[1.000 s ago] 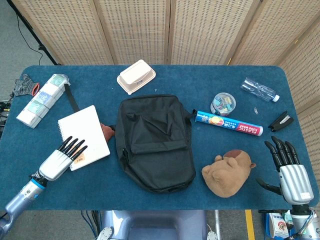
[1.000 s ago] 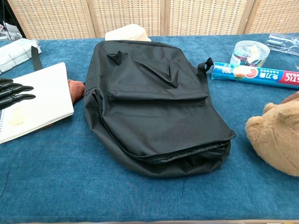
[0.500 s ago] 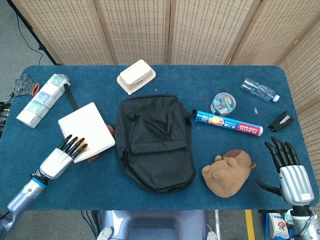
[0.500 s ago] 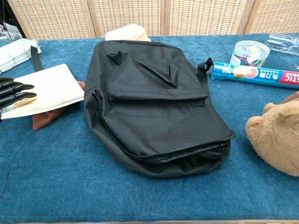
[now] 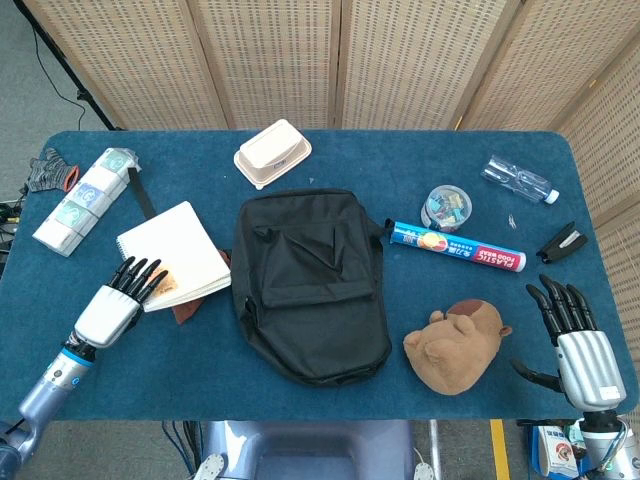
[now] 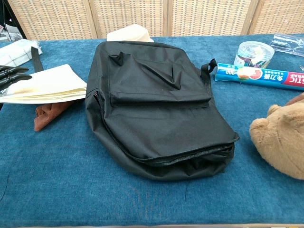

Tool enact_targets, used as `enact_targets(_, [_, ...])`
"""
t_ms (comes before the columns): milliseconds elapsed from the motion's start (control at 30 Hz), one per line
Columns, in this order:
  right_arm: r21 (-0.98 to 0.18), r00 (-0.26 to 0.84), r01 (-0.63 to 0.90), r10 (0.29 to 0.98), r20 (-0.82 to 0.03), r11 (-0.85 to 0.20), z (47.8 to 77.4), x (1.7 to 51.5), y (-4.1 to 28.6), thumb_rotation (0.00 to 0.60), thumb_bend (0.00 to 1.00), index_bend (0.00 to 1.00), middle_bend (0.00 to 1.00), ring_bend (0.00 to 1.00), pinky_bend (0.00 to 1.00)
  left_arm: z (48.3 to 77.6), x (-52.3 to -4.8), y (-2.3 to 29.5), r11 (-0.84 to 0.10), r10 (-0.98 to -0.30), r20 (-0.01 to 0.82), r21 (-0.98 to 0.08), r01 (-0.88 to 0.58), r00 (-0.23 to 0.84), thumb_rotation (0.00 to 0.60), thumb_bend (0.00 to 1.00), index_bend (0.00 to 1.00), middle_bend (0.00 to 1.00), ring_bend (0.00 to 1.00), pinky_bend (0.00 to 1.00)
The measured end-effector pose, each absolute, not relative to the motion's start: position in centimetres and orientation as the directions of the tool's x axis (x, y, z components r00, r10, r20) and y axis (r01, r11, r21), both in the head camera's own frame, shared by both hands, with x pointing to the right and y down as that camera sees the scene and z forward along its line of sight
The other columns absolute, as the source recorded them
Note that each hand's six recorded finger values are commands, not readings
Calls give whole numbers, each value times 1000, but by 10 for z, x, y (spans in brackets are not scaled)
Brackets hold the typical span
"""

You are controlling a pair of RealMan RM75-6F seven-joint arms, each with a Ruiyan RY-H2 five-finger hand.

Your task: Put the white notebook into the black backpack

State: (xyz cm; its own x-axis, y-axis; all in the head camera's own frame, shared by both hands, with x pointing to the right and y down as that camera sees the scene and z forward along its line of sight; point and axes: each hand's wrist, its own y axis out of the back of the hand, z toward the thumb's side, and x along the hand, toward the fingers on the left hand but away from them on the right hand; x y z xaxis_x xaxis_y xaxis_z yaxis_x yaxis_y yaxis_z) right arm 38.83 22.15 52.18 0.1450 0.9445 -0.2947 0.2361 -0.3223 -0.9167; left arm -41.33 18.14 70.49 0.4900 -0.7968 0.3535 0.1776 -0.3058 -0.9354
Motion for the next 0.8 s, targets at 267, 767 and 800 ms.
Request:
enact_targets(267, [-911,153,230,938,-313,-341,525,387,223,600,0,0,0,0,0,706,-411,173,-318,-814,343,-939,135,469,600,714,241,221,235,304])
enact_targets(767, [-824,251,281,866,-432,-492,535,380,227,600,0,1,0,0,0,684,-393,136,-218,-869,194,-976,0,455,600,715,664,557,475,466])
enact_targets(800, [-811,270,284,855,-444,-511,535,379,227,600,0,2,0,0,0,681,-392,133,-206,-872,178,-979,-11,455,600,715,666,559,476,466])
